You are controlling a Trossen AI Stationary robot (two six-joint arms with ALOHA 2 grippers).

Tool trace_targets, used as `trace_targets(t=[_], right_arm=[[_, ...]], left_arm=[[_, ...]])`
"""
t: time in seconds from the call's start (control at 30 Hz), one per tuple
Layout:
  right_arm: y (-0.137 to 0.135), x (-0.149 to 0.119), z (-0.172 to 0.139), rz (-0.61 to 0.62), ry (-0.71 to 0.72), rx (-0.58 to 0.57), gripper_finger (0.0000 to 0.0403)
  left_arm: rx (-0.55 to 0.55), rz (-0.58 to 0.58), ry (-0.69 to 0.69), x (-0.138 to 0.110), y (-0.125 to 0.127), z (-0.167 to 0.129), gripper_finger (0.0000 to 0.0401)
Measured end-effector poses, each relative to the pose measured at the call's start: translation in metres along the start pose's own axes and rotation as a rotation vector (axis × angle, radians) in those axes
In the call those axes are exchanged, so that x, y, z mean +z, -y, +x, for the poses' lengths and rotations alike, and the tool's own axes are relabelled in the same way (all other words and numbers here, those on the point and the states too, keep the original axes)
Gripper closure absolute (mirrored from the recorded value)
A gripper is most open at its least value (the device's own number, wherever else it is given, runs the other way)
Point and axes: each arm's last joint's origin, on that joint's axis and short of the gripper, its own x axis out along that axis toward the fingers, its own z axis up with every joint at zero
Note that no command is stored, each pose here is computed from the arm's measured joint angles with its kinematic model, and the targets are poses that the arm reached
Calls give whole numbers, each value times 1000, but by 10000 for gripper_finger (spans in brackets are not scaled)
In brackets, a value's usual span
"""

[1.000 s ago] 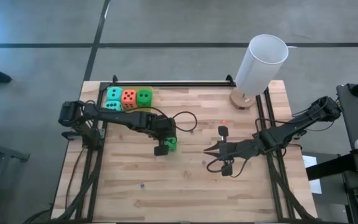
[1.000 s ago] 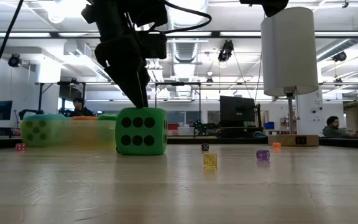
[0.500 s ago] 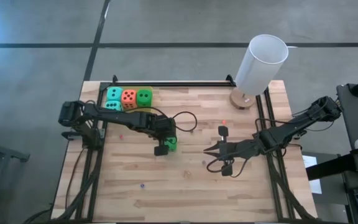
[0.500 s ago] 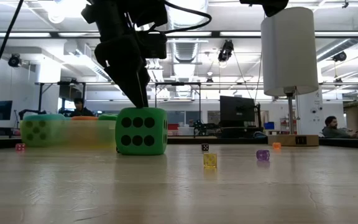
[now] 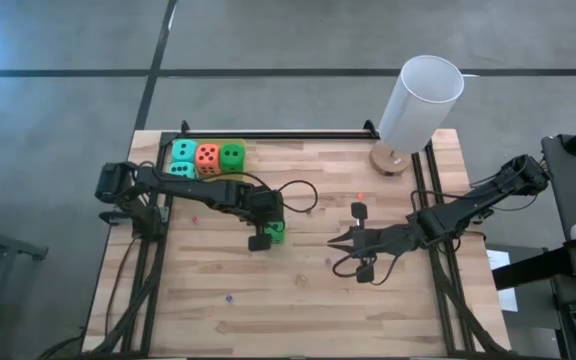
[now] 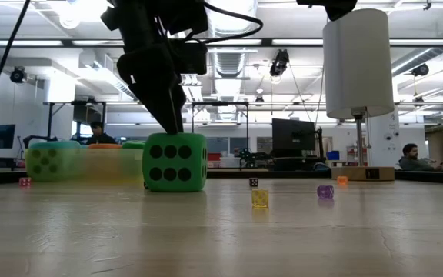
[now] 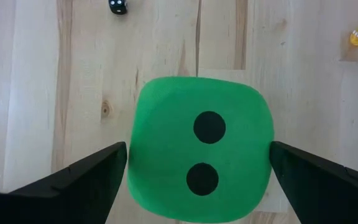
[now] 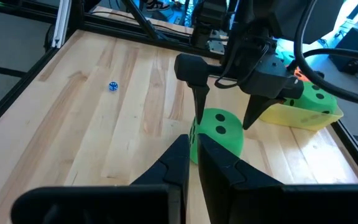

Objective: Pick & Place Dice
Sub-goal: Put the green large die into the yellow container

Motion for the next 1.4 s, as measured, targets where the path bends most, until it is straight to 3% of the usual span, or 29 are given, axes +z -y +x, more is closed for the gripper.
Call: trace_targets(t=[0.4,0.83,1.07,1.4], right_arm=[[0,0,0,0,0,0,374],[0,0,0,0,0,0,374],[0,0,0,0,0,0,374],[0,0,0,0,0,0,374]], left_arm=[[-8,0,-9,-1,0,3,2],[62,67,-31,11,5,-23,2],[53,143,-43,11,9,-19,3],[50,137,-27,11,9,-12,2]])
